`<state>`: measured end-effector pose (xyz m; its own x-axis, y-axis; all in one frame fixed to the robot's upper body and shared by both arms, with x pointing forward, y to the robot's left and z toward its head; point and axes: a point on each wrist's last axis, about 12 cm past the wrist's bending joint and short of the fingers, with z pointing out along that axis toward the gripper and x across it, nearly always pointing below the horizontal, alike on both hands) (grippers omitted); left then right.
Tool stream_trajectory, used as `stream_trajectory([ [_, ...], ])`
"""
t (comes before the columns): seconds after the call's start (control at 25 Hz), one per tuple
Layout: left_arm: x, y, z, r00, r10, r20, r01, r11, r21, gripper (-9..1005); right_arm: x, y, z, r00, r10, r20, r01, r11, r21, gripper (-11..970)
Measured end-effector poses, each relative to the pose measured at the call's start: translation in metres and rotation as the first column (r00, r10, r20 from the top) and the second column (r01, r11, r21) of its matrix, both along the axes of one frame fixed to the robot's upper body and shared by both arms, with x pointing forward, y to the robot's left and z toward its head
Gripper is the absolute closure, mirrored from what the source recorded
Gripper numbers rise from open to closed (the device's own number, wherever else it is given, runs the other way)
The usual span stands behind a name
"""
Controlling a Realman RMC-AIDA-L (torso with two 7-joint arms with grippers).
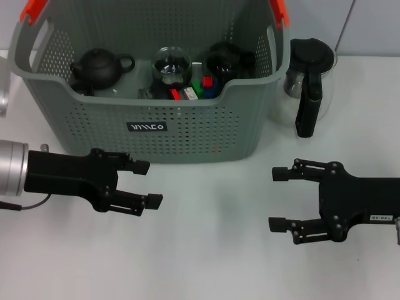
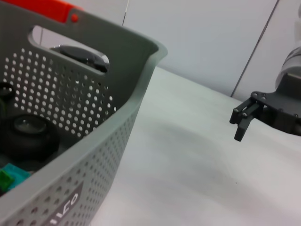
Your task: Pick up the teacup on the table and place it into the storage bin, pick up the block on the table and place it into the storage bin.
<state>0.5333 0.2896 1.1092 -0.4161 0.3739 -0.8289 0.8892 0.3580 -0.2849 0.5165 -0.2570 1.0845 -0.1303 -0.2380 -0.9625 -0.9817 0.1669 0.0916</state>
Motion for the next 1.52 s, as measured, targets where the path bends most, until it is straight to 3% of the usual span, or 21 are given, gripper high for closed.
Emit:
stream_trajectory([
  [0.76, -0.0047, 0.0062, -0.0044, 1.0, 0.029, -0.011, -0.029, 1.0, 0.009, 153, 0.0031, 0.0076, 0.0008, 1.0, 0.03, 0.002, -0.03, 0.999, -0.012, 45],
  [1.52, -0.0066, 0.0096, 0.0021, 0.999, 0.02, -0.026, -0.02, 1.0, -0.008, 153, 0.0058, 0.0074, -0.0016, 1.0, 0.007, 0.001, -0.007, 1.0, -0.024, 45],
])
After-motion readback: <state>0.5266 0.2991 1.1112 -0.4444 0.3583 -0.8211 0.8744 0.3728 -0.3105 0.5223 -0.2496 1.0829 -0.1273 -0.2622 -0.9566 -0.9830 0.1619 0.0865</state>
